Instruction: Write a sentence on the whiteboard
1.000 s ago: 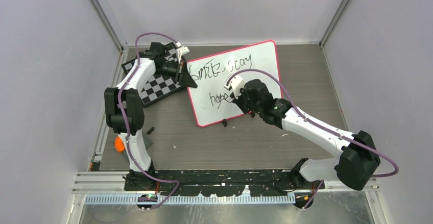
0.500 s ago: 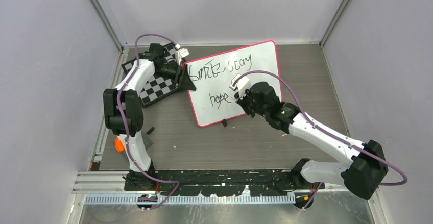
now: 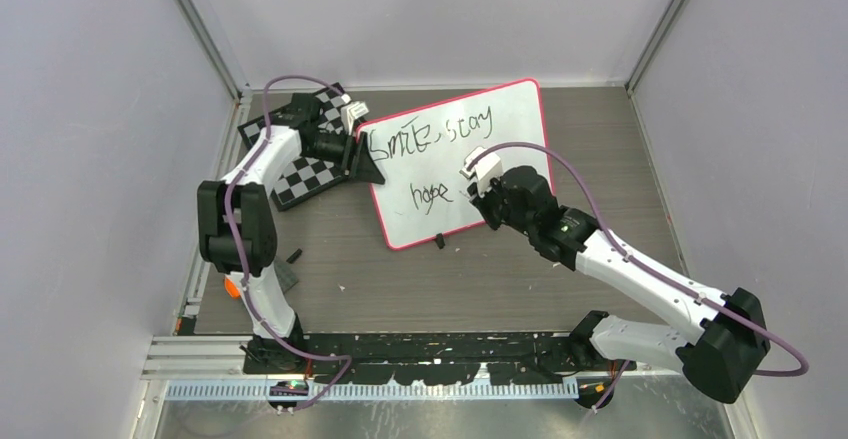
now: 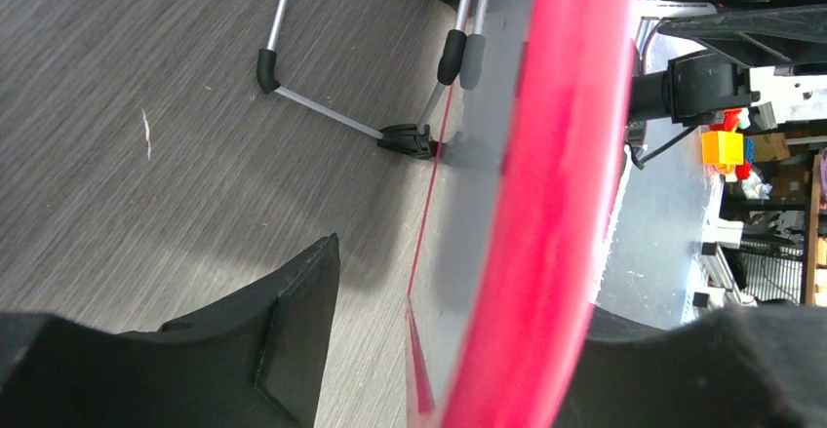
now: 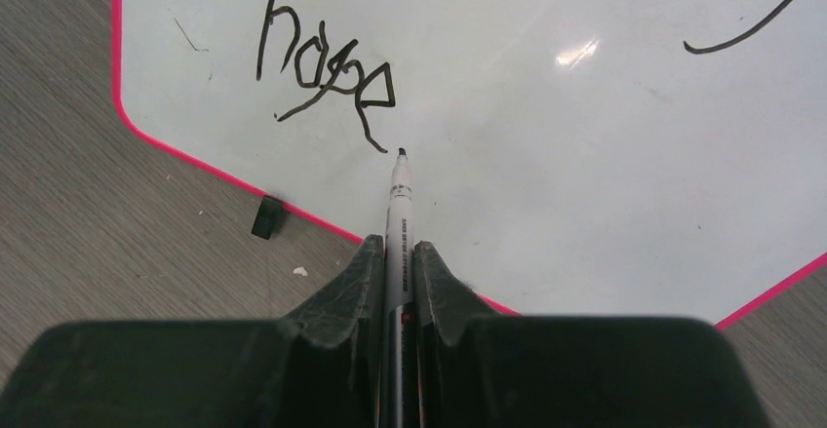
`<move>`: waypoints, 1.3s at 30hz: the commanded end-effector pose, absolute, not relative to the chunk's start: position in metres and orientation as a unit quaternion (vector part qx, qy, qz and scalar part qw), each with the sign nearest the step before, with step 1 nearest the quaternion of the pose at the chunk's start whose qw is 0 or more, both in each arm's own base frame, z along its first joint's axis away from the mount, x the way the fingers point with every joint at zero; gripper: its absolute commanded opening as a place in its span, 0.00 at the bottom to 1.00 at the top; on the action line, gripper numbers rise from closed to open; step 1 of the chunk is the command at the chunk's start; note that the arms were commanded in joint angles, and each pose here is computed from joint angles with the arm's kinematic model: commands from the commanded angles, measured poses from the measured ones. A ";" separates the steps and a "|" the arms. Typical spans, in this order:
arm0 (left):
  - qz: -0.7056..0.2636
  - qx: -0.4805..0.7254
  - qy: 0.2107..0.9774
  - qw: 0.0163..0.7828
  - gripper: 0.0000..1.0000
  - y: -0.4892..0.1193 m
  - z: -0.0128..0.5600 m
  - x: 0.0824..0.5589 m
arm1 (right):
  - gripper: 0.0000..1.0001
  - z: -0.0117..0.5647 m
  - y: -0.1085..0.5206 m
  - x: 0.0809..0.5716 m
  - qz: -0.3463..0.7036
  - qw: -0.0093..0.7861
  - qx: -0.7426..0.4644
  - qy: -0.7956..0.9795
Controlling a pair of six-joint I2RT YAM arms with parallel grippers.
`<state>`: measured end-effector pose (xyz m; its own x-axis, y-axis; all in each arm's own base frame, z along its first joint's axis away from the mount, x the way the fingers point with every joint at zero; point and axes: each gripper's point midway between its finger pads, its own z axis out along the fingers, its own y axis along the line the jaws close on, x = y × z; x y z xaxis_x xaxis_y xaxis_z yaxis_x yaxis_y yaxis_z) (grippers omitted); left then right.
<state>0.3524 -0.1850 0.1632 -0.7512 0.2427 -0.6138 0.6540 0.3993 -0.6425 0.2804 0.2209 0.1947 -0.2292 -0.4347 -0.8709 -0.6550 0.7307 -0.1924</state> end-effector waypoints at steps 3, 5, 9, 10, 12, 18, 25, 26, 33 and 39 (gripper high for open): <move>-0.470 0.275 0.798 0.259 0.57 -0.189 0.179 0.359 | 0.00 0.215 0.216 0.286 0.114 0.548 -0.314 0.767; -0.471 0.271 0.798 0.260 0.58 -0.189 0.177 0.359 | 0.00 0.215 0.216 0.287 0.116 0.550 -0.307 0.768; -0.473 0.265 0.799 0.259 0.59 -0.189 0.172 0.357 | 0.00 0.215 0.214 0.290 0.121 0.550 -0.289 0.774; -0.474 0.264 0.800 0.258 0.59 -0.190 0.170 0.356 | 0.00 0.216 0.214 0.291 0.123 0.551 -0.285 0.775; -0.473 0.262 0.800 0.258 0.59 -0.189 0.168 0.356 | 0.00 0.216 0.213 0.292 0.127 0.551 -0.277 0.777; -0.476 0.257 0.800 0.259 0.60 -0.190 0.167 0.357 | 0.00 0.215 0.216 0.294 0.143 0.546 -0.263 0.782; -0.482 0.246 0.799 0.260 0.60 -0.192 0.164 0.358 | 0.00 0.215 0.218 0.295 0.153 0.541 -0.255 0.787; -0.483 0.246 0.799 0.261 0.60 -0.193 0.164 0.358 | 0.00 0.215 0.219 0.296 0.155 0.541 -0.253 0.787; -0.488 0.245 0.798 0.255 0.60 -0.195 0.160 0.356 | 0.00 0.214 0.223 0.297 0.164 0.538 -0.254 0.787; -0.490 0.248 0.797 0.252 0.60 -0.199 0.160 0.356 | 0.00 0.212 0.230 0.296 0.179 0.533 -0.261 0.785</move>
